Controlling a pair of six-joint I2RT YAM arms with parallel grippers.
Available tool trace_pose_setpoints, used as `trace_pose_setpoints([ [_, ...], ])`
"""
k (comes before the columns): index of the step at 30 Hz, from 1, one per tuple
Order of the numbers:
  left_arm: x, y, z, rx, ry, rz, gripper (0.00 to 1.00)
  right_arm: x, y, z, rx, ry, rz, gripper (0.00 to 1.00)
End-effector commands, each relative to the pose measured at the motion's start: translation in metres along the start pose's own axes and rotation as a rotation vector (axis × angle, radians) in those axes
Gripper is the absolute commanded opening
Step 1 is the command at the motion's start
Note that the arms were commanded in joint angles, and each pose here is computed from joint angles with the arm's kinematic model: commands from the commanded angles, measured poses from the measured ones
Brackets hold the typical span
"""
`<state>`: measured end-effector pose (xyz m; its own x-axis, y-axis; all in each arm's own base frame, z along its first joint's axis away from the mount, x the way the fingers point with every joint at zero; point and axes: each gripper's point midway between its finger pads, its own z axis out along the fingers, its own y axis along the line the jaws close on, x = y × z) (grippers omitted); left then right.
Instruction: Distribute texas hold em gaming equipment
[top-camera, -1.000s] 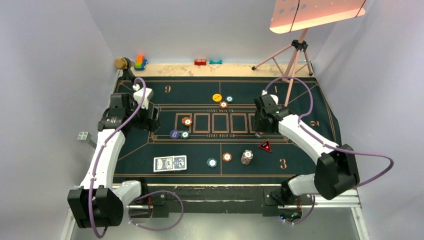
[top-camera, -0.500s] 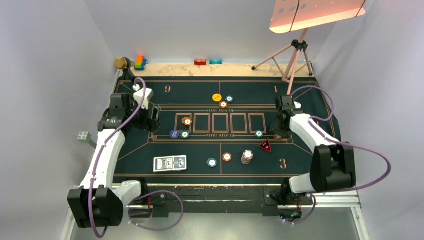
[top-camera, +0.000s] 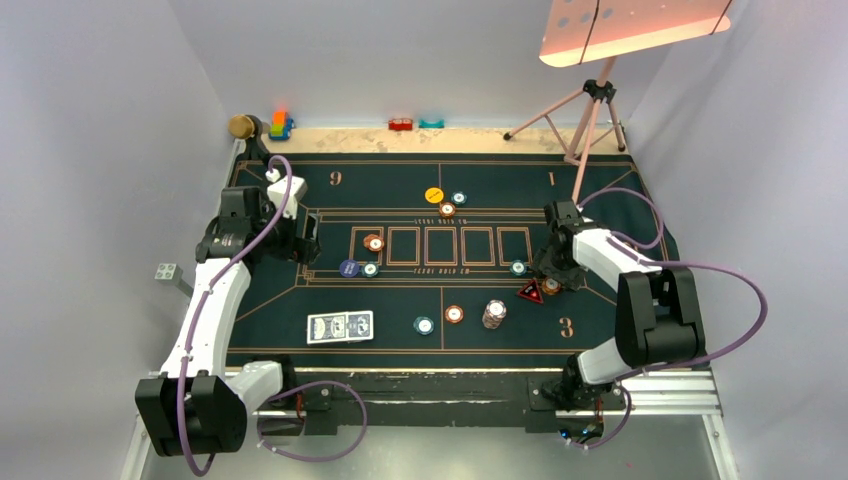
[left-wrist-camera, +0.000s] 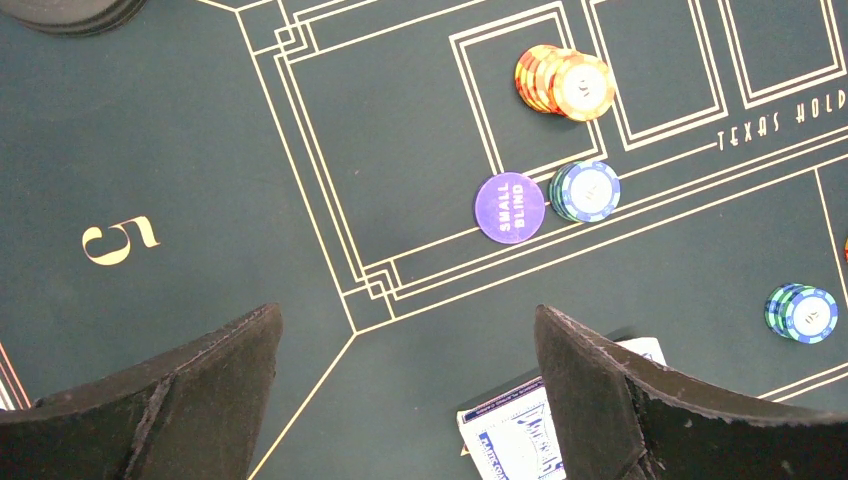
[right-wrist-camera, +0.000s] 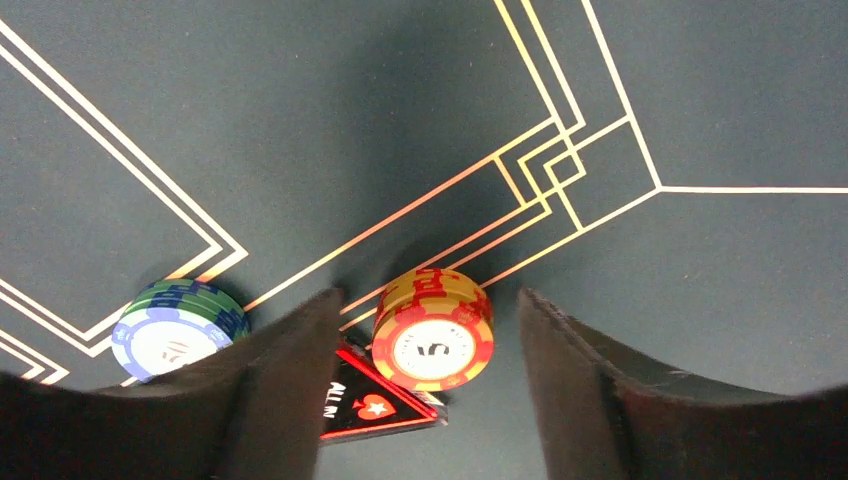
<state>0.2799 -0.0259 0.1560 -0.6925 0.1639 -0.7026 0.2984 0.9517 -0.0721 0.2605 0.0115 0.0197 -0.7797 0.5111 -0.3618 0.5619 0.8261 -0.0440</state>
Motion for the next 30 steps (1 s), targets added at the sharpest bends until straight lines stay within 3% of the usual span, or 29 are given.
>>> trace_pose_setpoints([
  [1, -0.008, 0.002, -0.003, -0.003, -0.036, 0.021, 1.0, -0.007, 0.002, 0.001, -0.005, -0.031, 0.054, 0.76],
  [5, -0.007, 0.002, -0.003, -0.004, -0.035, 0.021, 1.0, -0.014, 0.002, -0.009, -0.023, -0.069, 0.066, 0.89],
  [14, -0.007, 0.002, -0.003, -0.002, -0.035, 0.019, 1.0, -0.027, 0.035, -0.081, -0.21, -0.209, -0.033, 0.93],
  [18, -0.008, 0.002, -0.002, -0.003, -0.035, 0.02, 1.0, 0.004, 0.07, -0.115, -0.317, -0.226, -0.205, 0.95],
  [23, -0.007, 0.003, -0.002, -0.005, -0.033, 0.022, 1.0, 0.057, 0.081, -0.124, -0.313, -0.211, -0.388, 0.97],
  [30, -0.006, 0.003, -0.002, -0.003, -0.03, 0.019, 1.0, 0.095, 0.078, -0.128, -0.342, -0.179, -0.471, 0.98],
])
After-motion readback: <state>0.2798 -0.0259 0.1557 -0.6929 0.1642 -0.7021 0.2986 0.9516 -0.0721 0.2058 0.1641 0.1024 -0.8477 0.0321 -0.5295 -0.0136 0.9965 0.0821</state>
